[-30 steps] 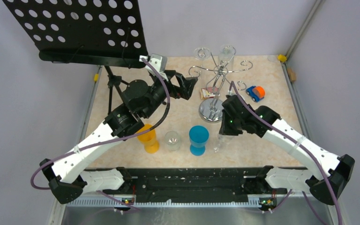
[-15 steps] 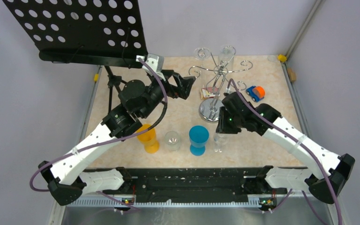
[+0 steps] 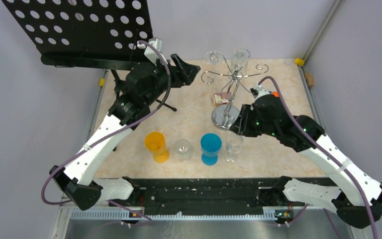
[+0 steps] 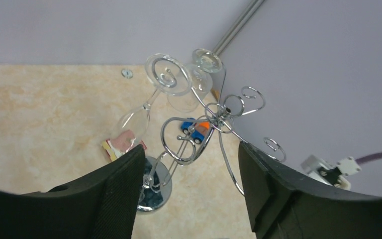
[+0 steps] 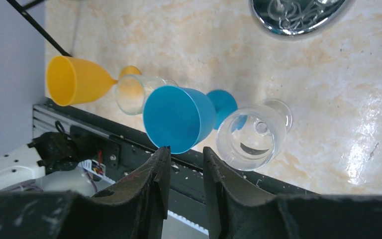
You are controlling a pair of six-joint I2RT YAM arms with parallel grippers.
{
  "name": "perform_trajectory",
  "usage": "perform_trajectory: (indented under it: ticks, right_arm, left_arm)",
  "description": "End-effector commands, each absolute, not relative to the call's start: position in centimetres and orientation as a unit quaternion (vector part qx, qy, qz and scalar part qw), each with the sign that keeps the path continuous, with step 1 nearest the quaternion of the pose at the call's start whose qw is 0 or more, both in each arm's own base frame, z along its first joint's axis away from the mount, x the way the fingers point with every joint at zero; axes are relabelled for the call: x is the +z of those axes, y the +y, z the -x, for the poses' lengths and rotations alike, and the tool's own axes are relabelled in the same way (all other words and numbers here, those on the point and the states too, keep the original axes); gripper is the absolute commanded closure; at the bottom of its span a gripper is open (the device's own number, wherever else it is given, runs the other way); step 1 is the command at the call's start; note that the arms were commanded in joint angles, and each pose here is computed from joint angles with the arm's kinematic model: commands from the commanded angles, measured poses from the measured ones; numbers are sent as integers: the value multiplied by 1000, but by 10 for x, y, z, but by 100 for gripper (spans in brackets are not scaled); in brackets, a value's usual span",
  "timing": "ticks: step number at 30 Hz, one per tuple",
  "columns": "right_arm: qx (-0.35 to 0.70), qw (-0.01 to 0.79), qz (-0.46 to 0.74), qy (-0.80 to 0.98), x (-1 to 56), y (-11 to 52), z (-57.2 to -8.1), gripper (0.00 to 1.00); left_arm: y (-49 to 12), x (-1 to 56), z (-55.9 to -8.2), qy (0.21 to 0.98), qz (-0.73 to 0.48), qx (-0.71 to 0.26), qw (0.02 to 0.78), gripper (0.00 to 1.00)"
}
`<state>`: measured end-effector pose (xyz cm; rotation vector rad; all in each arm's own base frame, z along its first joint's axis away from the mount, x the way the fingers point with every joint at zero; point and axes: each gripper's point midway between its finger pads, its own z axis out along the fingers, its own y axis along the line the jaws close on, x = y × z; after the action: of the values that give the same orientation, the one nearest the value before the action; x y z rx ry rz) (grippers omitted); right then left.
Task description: Take the wine glass off the wine glass rack
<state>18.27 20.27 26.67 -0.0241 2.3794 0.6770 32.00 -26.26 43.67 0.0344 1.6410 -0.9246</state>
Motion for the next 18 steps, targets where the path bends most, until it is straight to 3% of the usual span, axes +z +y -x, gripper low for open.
perform_trajectory:
  ticks: [1, 8, 18]
  right_arm:
    - [305, 397, -19, 866, 317, 200, -190, 69]
    - [324, 423, -42, 845, 334, 189, -186, 69]
    - [332, 436, -48, 835, 343, 184, -184, 65]
  left_arm:
    - [-277, 451, -322, 707, 5, -446, 550, 33]
    - [-286, 437, -348, 722, 31, -421, 548, 48]
    - [-284, 450, -346, 710, 32, -355, 608, 50]
